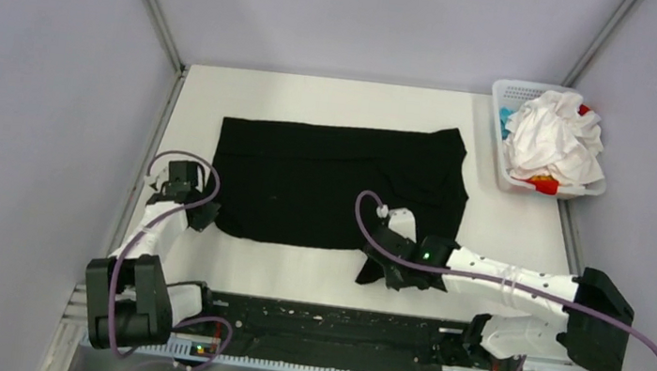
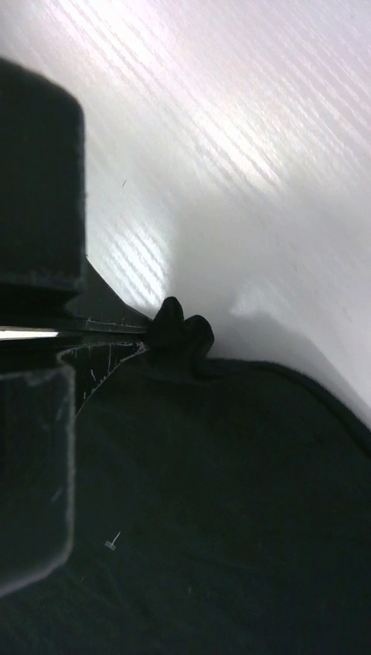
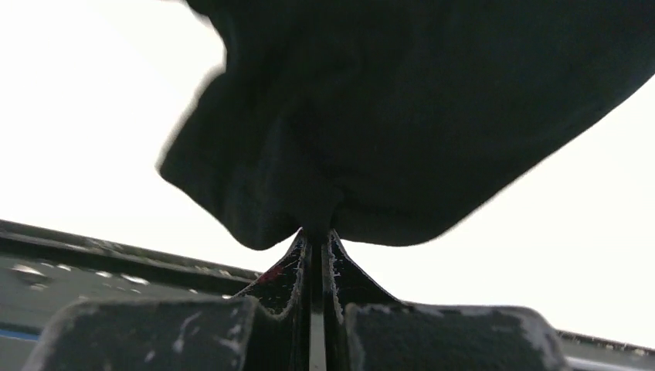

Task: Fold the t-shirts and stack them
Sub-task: Grab the side of the flattened tshirt closest away from the robot with both arms, then fold the other side of the tshirt into a rectangle

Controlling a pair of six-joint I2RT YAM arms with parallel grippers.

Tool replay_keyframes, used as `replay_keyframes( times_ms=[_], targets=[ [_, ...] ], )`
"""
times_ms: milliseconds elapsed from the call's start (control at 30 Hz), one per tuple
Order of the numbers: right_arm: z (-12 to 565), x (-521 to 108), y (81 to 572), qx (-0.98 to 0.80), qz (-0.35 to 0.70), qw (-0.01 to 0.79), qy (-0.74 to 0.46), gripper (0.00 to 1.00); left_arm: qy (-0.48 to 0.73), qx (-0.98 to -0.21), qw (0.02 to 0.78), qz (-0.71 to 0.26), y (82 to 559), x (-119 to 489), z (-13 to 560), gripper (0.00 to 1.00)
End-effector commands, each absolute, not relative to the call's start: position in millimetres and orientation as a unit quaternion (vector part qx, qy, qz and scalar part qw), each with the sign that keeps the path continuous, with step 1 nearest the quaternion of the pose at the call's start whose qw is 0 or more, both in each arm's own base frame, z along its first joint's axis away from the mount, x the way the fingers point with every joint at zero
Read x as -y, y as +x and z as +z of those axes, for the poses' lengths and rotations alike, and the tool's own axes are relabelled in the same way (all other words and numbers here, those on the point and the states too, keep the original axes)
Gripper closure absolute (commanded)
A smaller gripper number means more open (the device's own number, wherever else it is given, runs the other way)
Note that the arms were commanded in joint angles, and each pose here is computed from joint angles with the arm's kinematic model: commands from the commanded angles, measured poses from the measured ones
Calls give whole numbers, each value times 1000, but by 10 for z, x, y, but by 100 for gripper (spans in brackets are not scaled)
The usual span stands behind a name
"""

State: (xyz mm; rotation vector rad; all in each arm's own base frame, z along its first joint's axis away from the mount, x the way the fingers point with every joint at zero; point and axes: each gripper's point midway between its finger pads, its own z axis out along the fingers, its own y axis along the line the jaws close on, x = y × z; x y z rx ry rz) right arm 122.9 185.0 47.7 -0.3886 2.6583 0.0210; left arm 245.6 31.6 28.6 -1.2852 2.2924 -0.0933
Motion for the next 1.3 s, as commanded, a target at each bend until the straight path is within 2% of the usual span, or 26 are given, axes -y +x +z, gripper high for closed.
replay_keyframes(
  times_ms=[0, 267, 567, 867, 1100, 1133, 1233, 1267],
  targets=[
    [1070, -1910, 1794, -942, 22, 317, -110, 100, -457, -839, 289, -67, 2711, -287, 617, 100],
    [1798, -1769, 2751, -913, 30, 404, -44, 100, -446, -842, 293, -82, 3073, -300, 823, 100],
    [2119, -1590, 3592, -893, 18, 449, -31, 100, -442, -847, 285, -78, 3531, -388, 911, 100],
    [1927, -1426, 4254, -905, 4, 425, -26, 100, -436, -855, 273, -68, 4043, -500, 942, 100],
    [1567, -1355, 4666, -920, 20, 392, -9, 100, -424, -862, 258, -102, 4550, -436, 882, 100],
    [1476, -1357, 4745, -923, 21, 384, -10, 100, -424, -864, 253, -101, 4589, -439, 839, 98],
    [1255, -1409, 5037, -930, 27, 367, -11, 99, -424, -868, 243, -92, 4672, -464, 766, 66],
    [1091, -1411, 5158, -935, 24, 355, -11, 96, -424, -867, 245, -90, 4712, -480, 778, 58]
  ],
)
